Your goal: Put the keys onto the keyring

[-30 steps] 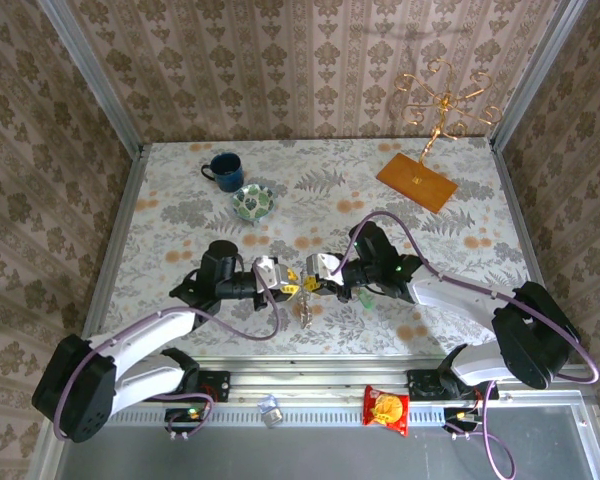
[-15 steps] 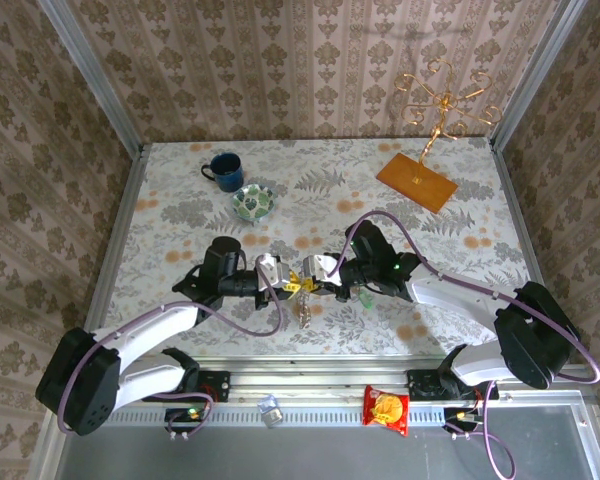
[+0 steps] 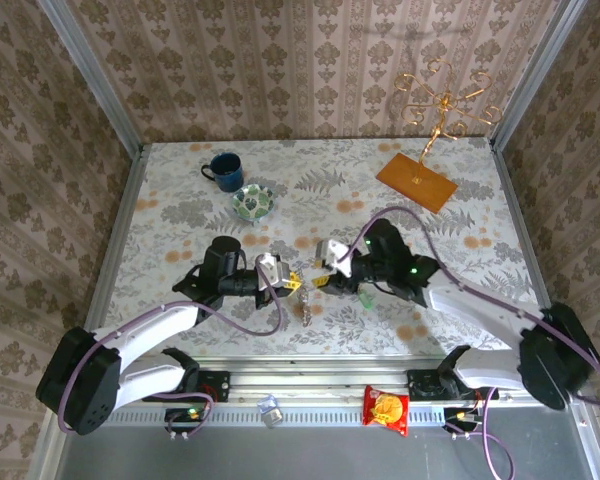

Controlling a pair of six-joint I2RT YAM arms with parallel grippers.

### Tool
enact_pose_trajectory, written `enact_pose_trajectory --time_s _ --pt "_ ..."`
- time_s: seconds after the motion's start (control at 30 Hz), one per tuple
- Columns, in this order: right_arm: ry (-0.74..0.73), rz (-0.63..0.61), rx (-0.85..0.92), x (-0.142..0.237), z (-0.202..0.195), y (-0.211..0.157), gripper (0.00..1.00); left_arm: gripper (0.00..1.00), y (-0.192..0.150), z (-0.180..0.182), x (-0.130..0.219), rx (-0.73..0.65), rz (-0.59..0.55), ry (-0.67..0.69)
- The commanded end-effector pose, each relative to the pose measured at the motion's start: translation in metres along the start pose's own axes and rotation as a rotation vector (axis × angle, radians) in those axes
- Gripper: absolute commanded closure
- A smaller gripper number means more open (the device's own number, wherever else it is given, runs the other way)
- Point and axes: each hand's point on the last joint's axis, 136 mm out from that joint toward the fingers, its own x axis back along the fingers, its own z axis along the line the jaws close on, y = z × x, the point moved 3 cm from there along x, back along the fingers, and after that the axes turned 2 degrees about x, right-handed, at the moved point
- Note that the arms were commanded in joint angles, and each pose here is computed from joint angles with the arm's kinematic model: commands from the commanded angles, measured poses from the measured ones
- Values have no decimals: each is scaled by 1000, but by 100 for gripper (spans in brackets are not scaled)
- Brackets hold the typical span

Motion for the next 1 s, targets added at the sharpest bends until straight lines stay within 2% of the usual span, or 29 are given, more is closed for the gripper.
enact_pose_trajectory --time_s 0.0,0.1,0.2,0.3,0.4,0.67,0.83,0.97 --pt "-364 114 -454 30 -36 -33 58 100 10 13 1 9 -11 75" --pt "-533 300 -813 52 -32 -76 63 100 9 13 0 4 5 93" --pt "-517 491 -1028 56 -7 -106 63 100 9 11 0 -39 0 112" --pt "-511 640 -1164 58 11 -126 61 100 11 9 2 -66 -21 126" --pt "-493 692 -1194 52 17 -134 60 100 11 6 2 -65 -16 118" --pt "-449 839 -1078 30 -3 -154 56 100 7 7 -1 -50 26 124" --pt "-372 884 -1094 15 0 -162 64 100 5 7 -2 -46 30 122" --pt "-353 892 -1099 13 4 -165 76 100 5 7 -2 -46 33 121"
